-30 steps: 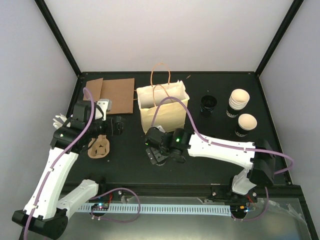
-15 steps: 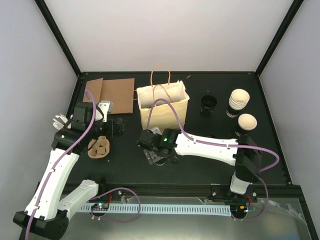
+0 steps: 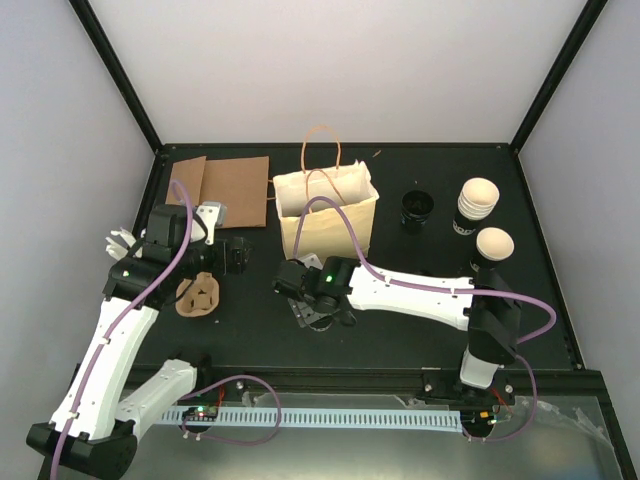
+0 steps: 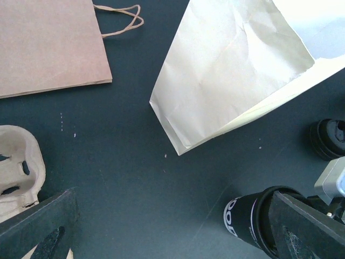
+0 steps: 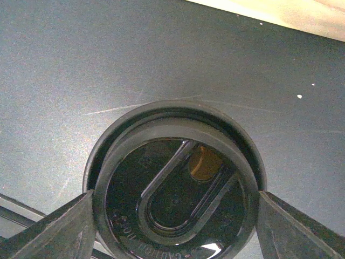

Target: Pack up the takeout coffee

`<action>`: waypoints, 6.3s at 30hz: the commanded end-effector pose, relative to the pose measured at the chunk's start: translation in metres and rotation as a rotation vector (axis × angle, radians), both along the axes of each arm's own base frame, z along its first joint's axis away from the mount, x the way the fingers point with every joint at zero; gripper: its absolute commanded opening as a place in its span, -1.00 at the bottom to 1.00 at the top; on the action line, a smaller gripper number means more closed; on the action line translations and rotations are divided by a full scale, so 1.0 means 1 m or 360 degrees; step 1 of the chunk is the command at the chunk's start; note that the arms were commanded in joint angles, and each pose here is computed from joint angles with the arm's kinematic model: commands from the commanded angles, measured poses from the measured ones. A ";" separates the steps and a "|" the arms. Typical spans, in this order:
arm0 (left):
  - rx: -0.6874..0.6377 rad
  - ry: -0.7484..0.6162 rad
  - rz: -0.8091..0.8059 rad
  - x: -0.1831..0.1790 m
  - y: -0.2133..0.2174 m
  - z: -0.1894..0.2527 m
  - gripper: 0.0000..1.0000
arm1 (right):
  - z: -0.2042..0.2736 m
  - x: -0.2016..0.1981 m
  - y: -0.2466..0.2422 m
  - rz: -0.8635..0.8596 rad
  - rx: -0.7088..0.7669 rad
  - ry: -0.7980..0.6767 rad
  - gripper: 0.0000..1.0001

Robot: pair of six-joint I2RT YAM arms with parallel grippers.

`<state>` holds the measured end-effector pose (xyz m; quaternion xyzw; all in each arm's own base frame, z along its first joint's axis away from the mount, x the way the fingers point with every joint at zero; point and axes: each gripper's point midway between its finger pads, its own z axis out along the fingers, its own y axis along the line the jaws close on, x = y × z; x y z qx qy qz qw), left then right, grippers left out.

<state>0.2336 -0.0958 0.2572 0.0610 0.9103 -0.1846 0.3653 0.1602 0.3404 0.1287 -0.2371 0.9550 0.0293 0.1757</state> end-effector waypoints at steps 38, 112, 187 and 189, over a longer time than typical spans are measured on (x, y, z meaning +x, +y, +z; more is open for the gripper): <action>-0.0064 -0.0655 -0.0761 0.135 -0.091 0.100 0.82 | 0.321 0.100 -0.141 -0.0263 0.0629 -0.1014 0.38; 0.0227 -0.1033 -0.1345 -0.056 -0.164 0.051 -0.97 | 0.090 -0.044 -0.069 0.0572 0.0018 -0.0884 0.10; -0.0217 -0.0543 -0.0609 -0.014 -0.117 0.107 0.98 | 0.045 -0.013 -0.091 0.0037 0.0145 -0.0940 -0.02; -0.0223 -0.0413 -0.0564 0.003 -0.115 0.090 0.98 | 0.045 -0.013 -0.092 0.0037 0.0139 -0.0937 -0.02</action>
